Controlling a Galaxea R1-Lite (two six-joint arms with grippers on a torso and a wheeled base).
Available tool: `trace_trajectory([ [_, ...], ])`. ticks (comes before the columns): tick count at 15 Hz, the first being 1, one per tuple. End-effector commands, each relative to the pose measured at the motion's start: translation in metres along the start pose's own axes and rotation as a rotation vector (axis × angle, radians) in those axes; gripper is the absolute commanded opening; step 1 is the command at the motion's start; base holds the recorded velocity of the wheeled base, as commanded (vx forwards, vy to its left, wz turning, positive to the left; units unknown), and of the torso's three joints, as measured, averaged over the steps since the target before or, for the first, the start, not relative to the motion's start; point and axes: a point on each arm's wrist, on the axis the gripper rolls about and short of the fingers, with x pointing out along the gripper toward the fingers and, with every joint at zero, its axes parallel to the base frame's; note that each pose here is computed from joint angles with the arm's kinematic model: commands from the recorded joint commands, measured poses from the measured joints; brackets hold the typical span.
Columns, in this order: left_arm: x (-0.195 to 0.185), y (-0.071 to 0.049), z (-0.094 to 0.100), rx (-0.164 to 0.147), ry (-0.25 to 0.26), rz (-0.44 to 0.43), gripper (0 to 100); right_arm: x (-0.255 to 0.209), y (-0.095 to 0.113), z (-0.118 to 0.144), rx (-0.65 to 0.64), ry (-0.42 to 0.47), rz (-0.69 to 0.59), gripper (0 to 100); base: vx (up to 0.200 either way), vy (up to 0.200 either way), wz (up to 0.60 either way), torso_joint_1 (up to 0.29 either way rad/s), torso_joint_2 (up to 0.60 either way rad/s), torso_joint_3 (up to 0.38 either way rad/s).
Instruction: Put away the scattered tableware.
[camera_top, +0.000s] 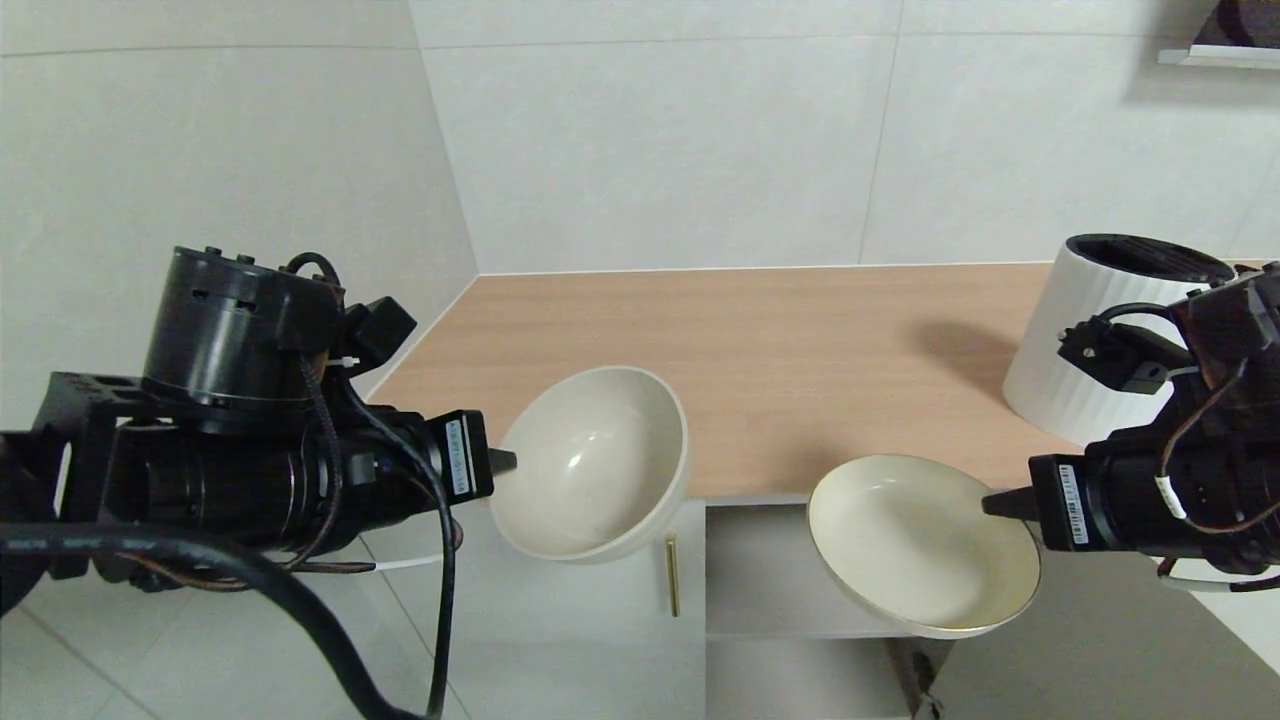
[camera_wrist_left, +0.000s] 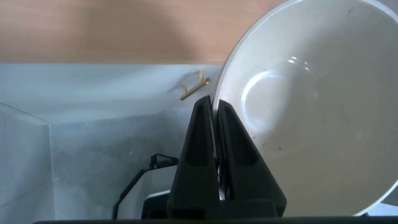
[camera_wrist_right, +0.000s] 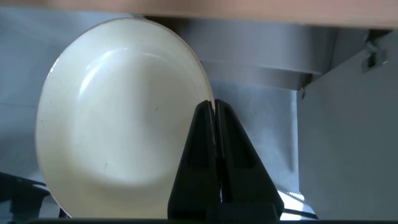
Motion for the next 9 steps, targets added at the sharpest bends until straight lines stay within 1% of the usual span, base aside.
trace_trajectory([
  [1, 0.0016, 0.0002, -0.0005, 0.000, 0.004, 0.004, 0, 0.0024, 0.0000, -0.0007, -0.004, 0.008, -0.003, 0, 0.000, 0.000, 0.00, -0.198, 0.43, 0.242],
  [9, 0.0026, 0.0003, -0.0007, 0.000, 0.007, 0.005, 0, 0.0053, -0.0003, -0.0020, -0.008, 0.020, -0.007, 0, 0.000, 0.000, 0.00, -0.199, 0.49, 0.284],
])
